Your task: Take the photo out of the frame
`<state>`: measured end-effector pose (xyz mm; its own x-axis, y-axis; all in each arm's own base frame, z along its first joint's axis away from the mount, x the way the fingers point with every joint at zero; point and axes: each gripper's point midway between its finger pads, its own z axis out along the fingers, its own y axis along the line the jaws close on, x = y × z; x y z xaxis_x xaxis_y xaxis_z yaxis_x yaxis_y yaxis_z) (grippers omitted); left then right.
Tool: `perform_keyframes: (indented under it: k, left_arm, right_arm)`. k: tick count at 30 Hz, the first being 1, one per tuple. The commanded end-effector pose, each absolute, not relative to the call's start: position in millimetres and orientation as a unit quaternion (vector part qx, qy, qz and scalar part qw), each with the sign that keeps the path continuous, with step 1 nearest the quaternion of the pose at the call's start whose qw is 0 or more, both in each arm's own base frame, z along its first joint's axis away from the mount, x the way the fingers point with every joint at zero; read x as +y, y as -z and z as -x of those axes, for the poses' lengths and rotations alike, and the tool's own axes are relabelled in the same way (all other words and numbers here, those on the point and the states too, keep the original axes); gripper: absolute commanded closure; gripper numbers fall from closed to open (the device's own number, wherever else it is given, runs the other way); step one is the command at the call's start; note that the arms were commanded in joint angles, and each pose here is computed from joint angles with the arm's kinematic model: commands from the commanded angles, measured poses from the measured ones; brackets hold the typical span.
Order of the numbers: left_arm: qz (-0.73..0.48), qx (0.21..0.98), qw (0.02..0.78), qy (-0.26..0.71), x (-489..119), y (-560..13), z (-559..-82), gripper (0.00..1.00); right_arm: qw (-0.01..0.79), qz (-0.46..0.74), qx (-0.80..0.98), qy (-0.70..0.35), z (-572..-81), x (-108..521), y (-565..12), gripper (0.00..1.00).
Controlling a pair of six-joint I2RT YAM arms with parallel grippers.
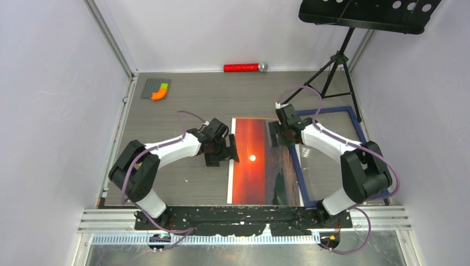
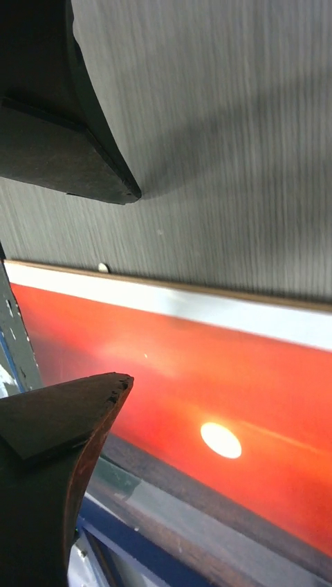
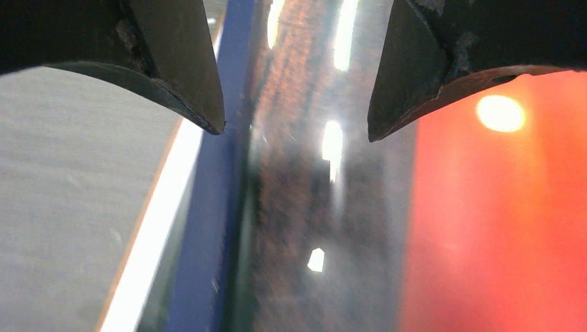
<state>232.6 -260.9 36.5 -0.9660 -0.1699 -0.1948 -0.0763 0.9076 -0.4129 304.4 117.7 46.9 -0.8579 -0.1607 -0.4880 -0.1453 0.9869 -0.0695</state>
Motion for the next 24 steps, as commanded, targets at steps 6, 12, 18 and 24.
perform_keyframes:
  k: [6,12,18,24]
  left_arm:
    - [0.076,0.973,0.174,0.132,-209.7,-57.6,-224.2,0.00]
    - [0.062,0.971,0.191,0.131,-205.3,-68.1,-225.2,0.00]
    - [0.053,0.971,0.195,0.131,-205.8,-72.1,-228.2,0.00]
    - [0.052,0.970,0.199,0.131,-201.9,-73.6,-231.6,0.00]
  right_arm:
    - [0.410,0.035,0.907,-0.095,-372.0,161.6,-134.3,0.14]
    - [0.367,-0.087,0.919,-0.112,-366.1,97.2,-92.5,0.10]
    - [0.316,-0.127,0.933,-0.116,-358.6,84.6,-45.8,0.11]
    - [0.270,-0.161,0.946,-0.083,-342.7,74.4,-17.5,0.11]
